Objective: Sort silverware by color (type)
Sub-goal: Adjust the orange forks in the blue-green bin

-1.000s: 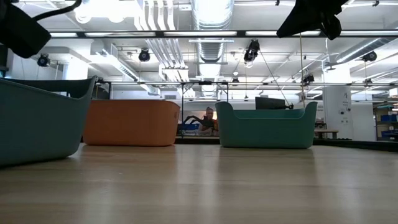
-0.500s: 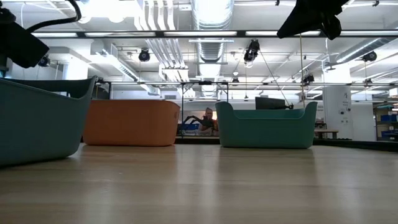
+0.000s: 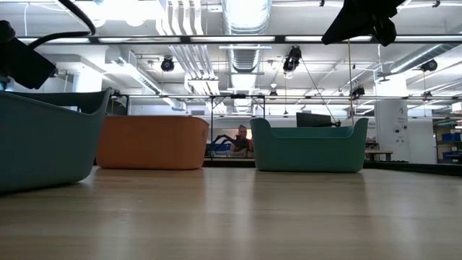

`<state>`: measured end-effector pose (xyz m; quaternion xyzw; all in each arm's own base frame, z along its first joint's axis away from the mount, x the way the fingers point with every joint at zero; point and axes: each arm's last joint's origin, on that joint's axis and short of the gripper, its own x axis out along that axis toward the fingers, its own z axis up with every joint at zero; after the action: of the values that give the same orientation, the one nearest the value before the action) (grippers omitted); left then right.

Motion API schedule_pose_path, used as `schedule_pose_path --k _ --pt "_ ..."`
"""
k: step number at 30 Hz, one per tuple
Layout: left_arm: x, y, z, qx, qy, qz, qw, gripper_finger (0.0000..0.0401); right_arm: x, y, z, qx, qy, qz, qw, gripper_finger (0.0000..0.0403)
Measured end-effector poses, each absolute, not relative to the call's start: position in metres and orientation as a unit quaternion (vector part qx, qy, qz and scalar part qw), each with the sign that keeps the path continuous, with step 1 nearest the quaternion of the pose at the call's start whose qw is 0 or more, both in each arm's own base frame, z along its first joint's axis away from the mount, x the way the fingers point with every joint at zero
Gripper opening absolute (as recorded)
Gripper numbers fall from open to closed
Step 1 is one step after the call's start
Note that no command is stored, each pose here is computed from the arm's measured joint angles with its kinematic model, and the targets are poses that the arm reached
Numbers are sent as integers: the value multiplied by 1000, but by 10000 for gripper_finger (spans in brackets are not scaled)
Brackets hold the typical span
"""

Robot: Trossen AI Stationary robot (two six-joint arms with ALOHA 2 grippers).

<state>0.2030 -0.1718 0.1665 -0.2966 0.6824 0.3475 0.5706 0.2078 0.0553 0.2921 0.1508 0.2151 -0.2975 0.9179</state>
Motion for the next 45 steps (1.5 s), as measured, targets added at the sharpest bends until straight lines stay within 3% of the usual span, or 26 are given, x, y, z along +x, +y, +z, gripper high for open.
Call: schedule_pose_path --k 22,45 --pt "208 -176 175 -312 676 330 581 41 208 55 292 149 216 -297 918 9" --pt "224 -189 218 -347 664 306 587 36 208 56 292 129 231 -278 923 9"
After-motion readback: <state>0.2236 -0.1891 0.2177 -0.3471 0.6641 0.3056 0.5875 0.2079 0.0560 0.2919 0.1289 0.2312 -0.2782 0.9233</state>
